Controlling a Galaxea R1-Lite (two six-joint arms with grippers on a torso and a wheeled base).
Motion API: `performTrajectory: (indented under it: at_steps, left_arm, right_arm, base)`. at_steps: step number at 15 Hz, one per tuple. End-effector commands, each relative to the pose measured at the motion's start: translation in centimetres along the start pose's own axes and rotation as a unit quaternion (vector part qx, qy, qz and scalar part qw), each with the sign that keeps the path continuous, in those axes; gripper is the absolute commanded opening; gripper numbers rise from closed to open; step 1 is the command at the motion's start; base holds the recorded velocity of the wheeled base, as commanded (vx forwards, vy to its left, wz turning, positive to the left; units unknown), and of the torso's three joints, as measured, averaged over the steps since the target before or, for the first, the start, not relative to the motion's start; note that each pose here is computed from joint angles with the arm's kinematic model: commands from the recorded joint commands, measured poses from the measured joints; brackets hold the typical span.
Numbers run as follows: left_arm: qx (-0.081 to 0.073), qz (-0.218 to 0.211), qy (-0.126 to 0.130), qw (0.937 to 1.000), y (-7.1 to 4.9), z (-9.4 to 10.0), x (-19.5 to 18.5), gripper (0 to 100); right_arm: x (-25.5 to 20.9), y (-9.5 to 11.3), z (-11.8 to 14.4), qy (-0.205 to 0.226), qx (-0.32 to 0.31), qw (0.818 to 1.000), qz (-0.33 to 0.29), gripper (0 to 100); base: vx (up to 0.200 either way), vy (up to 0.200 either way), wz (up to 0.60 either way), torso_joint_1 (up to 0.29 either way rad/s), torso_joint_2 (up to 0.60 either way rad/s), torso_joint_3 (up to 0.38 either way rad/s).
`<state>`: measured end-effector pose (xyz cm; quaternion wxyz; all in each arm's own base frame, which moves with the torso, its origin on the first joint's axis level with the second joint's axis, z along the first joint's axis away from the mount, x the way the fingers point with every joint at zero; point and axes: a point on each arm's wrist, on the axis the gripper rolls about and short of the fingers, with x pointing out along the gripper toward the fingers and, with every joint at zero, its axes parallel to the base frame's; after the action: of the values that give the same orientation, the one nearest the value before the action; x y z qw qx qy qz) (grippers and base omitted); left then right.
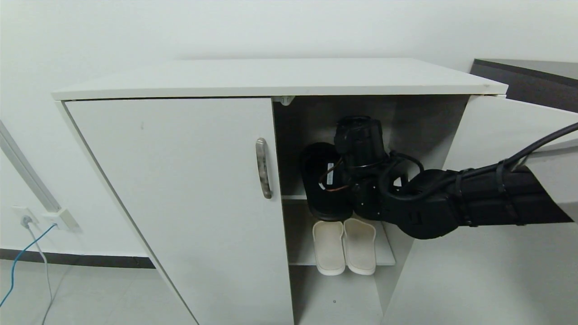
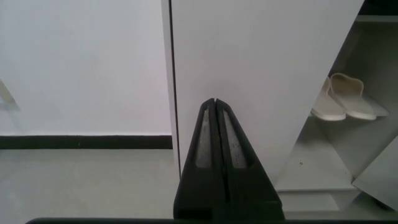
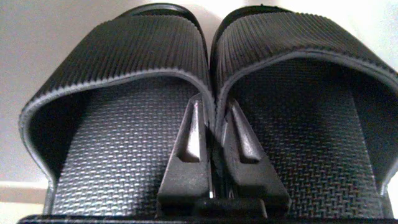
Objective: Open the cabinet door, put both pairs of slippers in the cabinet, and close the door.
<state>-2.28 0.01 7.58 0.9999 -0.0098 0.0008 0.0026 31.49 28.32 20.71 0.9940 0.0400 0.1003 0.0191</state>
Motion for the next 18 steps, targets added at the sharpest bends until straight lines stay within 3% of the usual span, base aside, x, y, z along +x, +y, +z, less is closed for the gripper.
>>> performTrajectory:
  at_steps: [1,12,13,18]
  left_arm:
    - [0.000,0.001,0.000,1.0000,0.0,0.0,0.0,0]
    - [0.000,0.001,0.000,1.0000,0.0,0.0,0.0,0]
    - [0.000,0.001,0.000,1.0000,0.0,0.0,0.0,0]
    - [0.000,0.001,0.000,1.0000,0.0,0.0,0.0,0]
  right_arm:
    - [1.9,0.3,-0.1,-0.001,0.003,1.000,-0.010,0]
    - [4.5,0.0,0.2,-0.003,0.009,0.999,-0.031,0]
    - [4.5,0.0,0.2,-0.002,0.008,0.999,-0.032,100]
    - [2.6,-0.3,0.3,0.005,0.001,1.000,-0.025,100]
  base:
    - [0.000,0.000,0.00,0.000,0.00,0.000]
    - [0.000,0.000,0.00,0.000,0.00,0.000]
    - [0.000,0.000,0.00,0.000,0.00,0.000]
    - [0.000,0.000,0.00,0.000,0.00,0.000]
